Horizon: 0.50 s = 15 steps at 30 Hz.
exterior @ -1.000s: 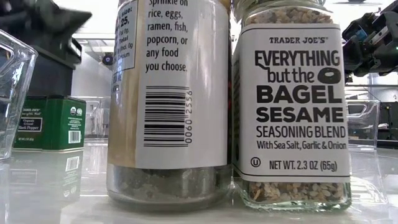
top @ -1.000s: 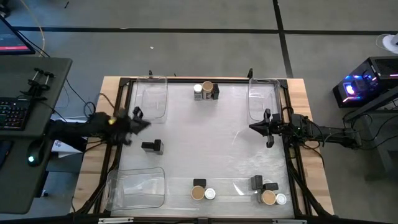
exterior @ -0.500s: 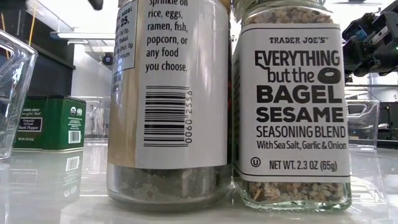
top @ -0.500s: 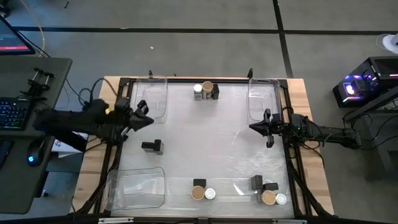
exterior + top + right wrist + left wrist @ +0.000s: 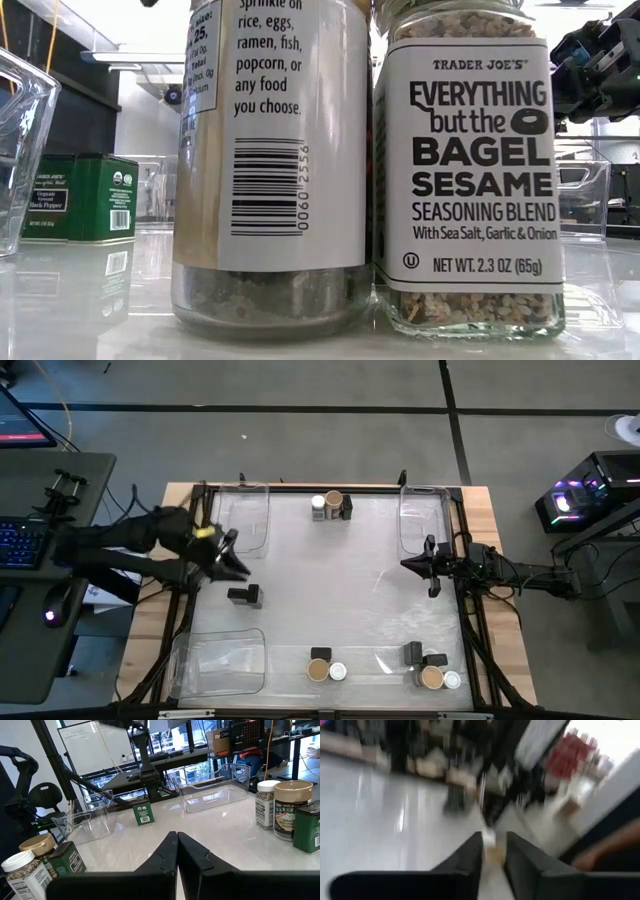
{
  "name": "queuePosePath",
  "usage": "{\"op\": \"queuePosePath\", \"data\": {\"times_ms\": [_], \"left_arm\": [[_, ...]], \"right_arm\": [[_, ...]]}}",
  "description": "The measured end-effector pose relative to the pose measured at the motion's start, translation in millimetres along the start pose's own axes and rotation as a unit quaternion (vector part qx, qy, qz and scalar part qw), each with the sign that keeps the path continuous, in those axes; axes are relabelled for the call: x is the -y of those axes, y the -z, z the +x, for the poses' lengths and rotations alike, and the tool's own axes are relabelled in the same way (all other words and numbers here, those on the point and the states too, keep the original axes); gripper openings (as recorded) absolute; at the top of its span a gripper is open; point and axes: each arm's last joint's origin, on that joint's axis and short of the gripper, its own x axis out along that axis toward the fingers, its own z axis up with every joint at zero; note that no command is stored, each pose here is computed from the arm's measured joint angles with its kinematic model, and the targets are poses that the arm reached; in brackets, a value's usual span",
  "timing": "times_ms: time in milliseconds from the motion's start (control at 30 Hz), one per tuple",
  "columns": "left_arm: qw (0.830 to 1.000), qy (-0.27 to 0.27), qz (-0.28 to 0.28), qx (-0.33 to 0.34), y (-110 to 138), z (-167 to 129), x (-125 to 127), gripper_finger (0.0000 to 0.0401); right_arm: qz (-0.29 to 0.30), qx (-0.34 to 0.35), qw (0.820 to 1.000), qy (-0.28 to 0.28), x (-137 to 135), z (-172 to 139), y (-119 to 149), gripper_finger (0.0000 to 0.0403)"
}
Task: Sort spices by type
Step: Put the black seasoning can into the top left transparent bin
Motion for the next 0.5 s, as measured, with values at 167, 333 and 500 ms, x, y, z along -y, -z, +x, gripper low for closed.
{"op": "queuePosePath", "data": {"times_ms": [167,333,500], "left_arm": [[0.987,-0.019,-0.034,-0.155,34,6,1,0.0183],[0.954,-0.135,-0.013,-0.267,61,24,-4,0.0247],[0.912,-0.265,0.003,-0.314,73,46,-13,0.0260]], "right_arm": [[0.000,0.000,1.000,0.000,0,0,0,0.0000],[0.000,0.000,1.000,0.000,0,0,0,0.0000],[0.000,0.000,1.000,0.000,0,0,0,0.0000]]}}
